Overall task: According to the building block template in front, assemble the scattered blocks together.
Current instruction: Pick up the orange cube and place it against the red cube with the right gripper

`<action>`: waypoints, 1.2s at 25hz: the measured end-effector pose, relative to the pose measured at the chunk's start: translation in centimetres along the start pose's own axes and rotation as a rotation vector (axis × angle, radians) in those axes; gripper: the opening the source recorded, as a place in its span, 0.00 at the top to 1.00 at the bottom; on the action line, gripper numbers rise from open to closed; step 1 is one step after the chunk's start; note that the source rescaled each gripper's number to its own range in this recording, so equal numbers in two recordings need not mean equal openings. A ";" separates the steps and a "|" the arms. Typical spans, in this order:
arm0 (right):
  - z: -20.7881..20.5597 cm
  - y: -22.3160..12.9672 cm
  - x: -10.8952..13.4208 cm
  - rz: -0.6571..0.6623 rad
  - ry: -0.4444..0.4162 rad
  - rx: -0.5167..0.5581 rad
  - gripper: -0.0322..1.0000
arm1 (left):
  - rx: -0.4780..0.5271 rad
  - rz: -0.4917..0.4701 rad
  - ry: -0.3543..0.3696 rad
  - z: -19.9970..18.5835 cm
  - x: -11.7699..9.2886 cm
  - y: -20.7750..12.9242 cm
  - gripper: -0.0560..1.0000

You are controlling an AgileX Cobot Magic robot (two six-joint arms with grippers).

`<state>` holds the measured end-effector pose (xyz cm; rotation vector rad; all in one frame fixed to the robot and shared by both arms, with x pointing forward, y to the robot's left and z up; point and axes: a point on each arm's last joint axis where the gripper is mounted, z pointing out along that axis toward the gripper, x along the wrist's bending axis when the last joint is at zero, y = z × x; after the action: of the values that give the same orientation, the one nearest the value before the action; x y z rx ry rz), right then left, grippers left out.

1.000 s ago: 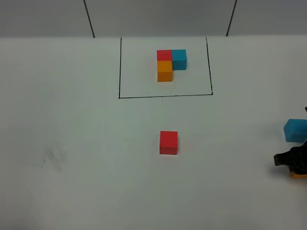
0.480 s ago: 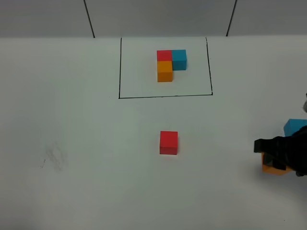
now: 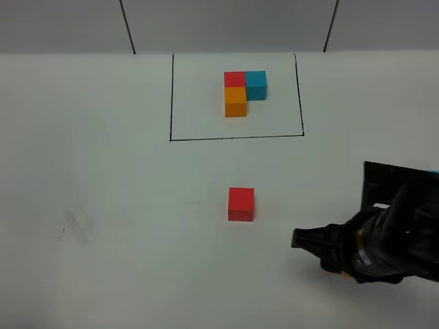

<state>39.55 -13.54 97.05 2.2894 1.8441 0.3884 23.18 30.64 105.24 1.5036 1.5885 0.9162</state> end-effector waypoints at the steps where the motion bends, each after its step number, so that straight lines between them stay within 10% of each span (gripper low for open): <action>1: -0.2 -0.2 0.8 -0.015 0.007 -0.009 0.81 | 0.000 0.000 0.000 0.0 0.0 0.0 0.45; 17: 2.3 -0.3 11.7 -0.150 -0.006 0.061 0.81 | -0.001 0.000 0.000 0.0 0.0 0.0 0.45; 30: 4.9 -0.1 15.1 -0.174 0.050 0.065 0.81 | -0.001 0.000 0.000 0.0 0.0 0.0 0.45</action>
<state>43.96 1.36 93.71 2.1550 2.0894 0.3678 23.19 30.64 105.24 1.5028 1.5879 0.9166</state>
